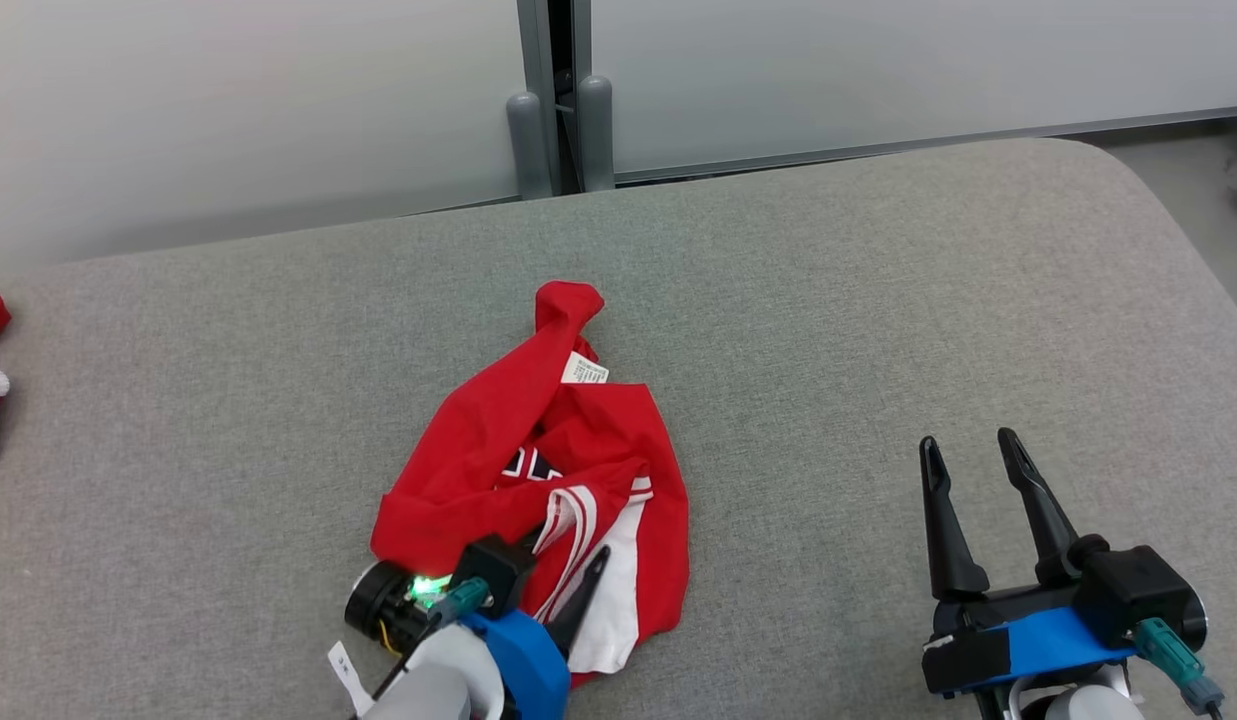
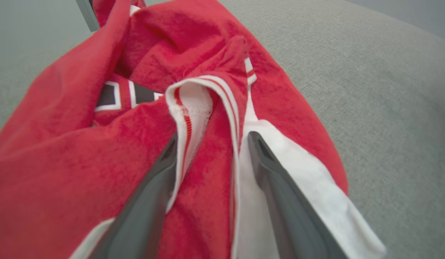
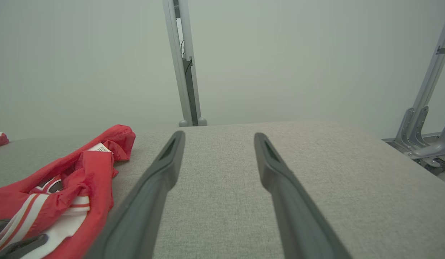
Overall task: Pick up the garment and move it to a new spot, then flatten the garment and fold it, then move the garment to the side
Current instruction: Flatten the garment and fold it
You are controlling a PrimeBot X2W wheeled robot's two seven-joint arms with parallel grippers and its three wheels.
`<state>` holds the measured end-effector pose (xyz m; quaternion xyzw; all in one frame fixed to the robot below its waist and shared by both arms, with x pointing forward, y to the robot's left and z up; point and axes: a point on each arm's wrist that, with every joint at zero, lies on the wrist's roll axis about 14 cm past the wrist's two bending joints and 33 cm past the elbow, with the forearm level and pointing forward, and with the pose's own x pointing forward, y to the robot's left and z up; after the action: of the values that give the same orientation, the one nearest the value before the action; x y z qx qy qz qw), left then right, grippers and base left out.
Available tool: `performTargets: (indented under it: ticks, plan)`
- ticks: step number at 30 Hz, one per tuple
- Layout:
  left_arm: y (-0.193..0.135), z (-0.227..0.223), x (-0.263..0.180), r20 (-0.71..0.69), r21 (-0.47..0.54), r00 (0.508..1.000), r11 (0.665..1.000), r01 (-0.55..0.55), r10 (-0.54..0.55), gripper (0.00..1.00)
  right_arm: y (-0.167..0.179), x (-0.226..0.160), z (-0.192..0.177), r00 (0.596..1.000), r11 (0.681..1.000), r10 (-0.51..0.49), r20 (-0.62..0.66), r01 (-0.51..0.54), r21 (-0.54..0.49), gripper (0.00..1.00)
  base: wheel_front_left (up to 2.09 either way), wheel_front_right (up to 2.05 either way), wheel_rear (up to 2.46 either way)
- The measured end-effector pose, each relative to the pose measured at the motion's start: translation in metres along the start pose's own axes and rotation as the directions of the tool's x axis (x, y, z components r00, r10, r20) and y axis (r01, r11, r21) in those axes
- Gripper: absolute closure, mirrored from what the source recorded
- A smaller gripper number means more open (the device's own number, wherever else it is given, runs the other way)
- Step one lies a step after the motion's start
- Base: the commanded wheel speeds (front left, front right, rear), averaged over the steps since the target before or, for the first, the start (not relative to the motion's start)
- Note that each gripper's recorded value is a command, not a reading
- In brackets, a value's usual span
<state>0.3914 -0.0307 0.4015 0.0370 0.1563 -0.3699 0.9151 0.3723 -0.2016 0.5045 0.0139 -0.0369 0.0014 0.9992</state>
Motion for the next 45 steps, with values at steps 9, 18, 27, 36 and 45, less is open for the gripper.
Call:
performTargets:
  ticks: [9, 18, 27, 36, 45]
  plan:
    - [0.035, 0.062, 0.024, 0.139, 0.078, 0.989, 0.995, -0.062, 0.051, 1.00, 0.002, 0.008, -0.002, 1.000, 1.000, 0.008, -0.002, -0.008, 0.006, 0.00, 0.00, 0.00, 0.00]
    - [0.097, 0.194, 0.047, 0.398, 0.241, 0.915, 0.954, -0.178, 0.070, 1.00, -0.017, 0.008, -0.003, 0.999, 0.999, -0.049, -0.010, 0.049, 0.000, 0.00, 0.00, 0.00, 0.00]
    - [0.113, 0.306, 0.053, 0.582, 0.357, 0.813, 0.897, -0.261, 0.005, 1.00, -0.042, -0.004, -0.007, 0.991, 0.992, -0.128, -0.031, 0.128, -0.011, 0.00, 0.00, 0.00, 0.00]
    - [0.121, 0.320, 0.035, 0.632, 0.331, 0.774, 0.895, -0.299, 0.025, 1.00, -0.036, 0.002, -0.009, 0.994, 0.994, -0.109, -0.032, 0.109, 0.003, 0.00, 0.00, 0.00, 0.00]
    - [0.165, 0.242, 0.014, 0.521, 0.249, 0.834, 0.902, -0.353, 0.183, 1.00, -0.013, 0.017, -0.013, 0.999, 0.999, -0.035, -0.033, 0.036, 0.008, 0.00, 0.00, 0.00, 0.00]
